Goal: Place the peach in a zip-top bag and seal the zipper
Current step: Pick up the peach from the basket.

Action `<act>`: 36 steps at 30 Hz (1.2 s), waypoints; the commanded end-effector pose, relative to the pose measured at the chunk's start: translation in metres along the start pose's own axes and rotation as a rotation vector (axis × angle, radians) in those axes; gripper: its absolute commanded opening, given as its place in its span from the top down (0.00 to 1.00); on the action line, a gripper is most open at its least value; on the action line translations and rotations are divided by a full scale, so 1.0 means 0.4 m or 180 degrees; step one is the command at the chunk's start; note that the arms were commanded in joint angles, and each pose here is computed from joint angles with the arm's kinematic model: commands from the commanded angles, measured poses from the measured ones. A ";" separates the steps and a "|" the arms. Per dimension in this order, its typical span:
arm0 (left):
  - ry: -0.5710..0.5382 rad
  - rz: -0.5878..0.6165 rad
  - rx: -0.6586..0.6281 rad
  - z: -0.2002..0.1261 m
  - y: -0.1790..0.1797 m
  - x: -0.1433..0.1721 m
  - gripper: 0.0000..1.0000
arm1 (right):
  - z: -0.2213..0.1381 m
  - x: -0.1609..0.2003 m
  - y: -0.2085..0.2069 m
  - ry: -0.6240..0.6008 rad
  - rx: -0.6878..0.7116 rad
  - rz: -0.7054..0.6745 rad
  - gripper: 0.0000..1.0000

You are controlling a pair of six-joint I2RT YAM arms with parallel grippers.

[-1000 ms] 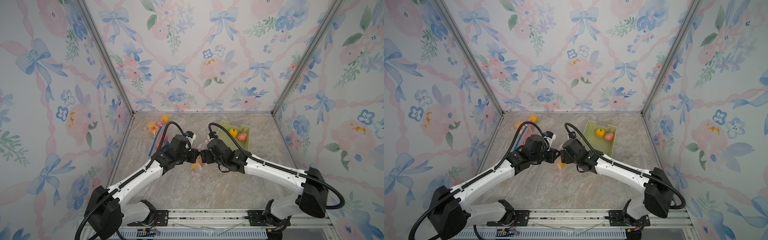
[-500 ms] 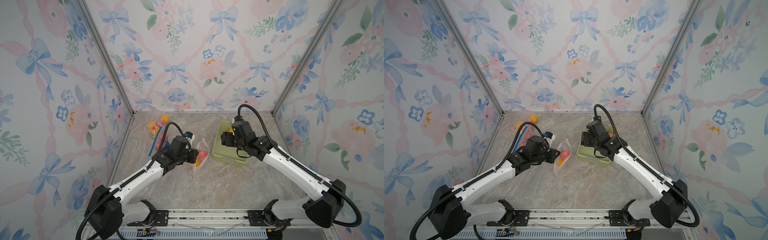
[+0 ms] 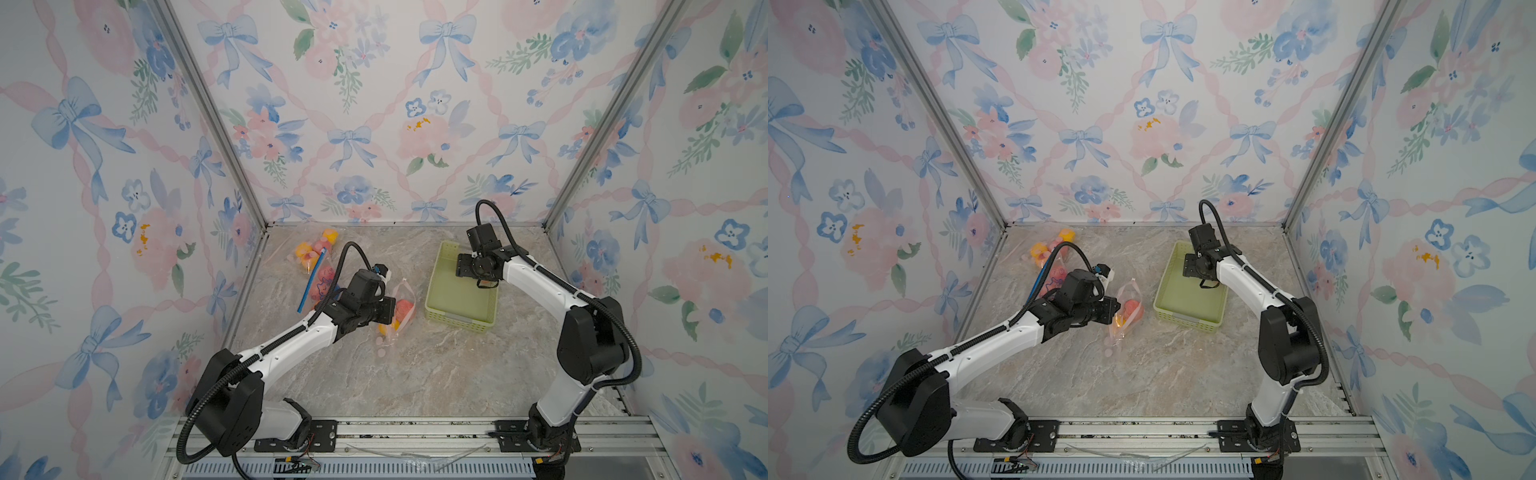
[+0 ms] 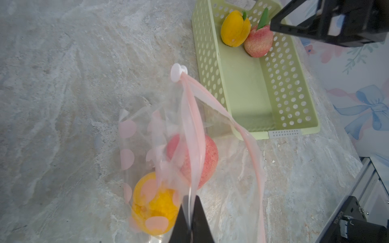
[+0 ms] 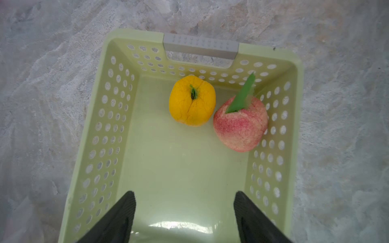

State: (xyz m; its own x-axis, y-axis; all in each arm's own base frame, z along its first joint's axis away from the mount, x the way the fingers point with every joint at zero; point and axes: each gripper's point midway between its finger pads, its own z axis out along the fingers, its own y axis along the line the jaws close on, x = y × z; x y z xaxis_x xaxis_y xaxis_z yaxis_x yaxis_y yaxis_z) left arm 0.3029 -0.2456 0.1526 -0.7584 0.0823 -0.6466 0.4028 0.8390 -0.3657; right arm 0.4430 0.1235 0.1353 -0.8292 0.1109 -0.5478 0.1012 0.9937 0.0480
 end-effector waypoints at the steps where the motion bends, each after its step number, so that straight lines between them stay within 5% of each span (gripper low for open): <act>1: -0.0075 0.0063 0.0178 -0.015 -0.033 -0.038 1.00 | 0.042 -0.046 0.011 -0.0049 -0.0020 -0.0141 0.25; 21: -0.0077 -0.0028 0.0547 -0.042 -0.078 -0.032 1.00 | 0.246 -0.086 -0.017 0.0232 0.0462 -0.0390 0.21; 36: -0.0112 -0.0097 0.0530 -0.038 -0.070 -0.028 1.00 | 0.284 -0.051 -0.005 0.0355 0.0418 -0.0489 0.24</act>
State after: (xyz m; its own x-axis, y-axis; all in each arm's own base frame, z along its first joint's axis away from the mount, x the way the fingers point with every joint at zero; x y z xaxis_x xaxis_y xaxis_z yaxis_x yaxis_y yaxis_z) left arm 0.2924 -0.2629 0.1772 -0.7572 0.0586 -0.6505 0.4634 0.7501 -0.4719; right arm 0.5251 0.1201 0.0630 -0.8801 -0.0148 -0.4745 0.0496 0.9912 -0.1229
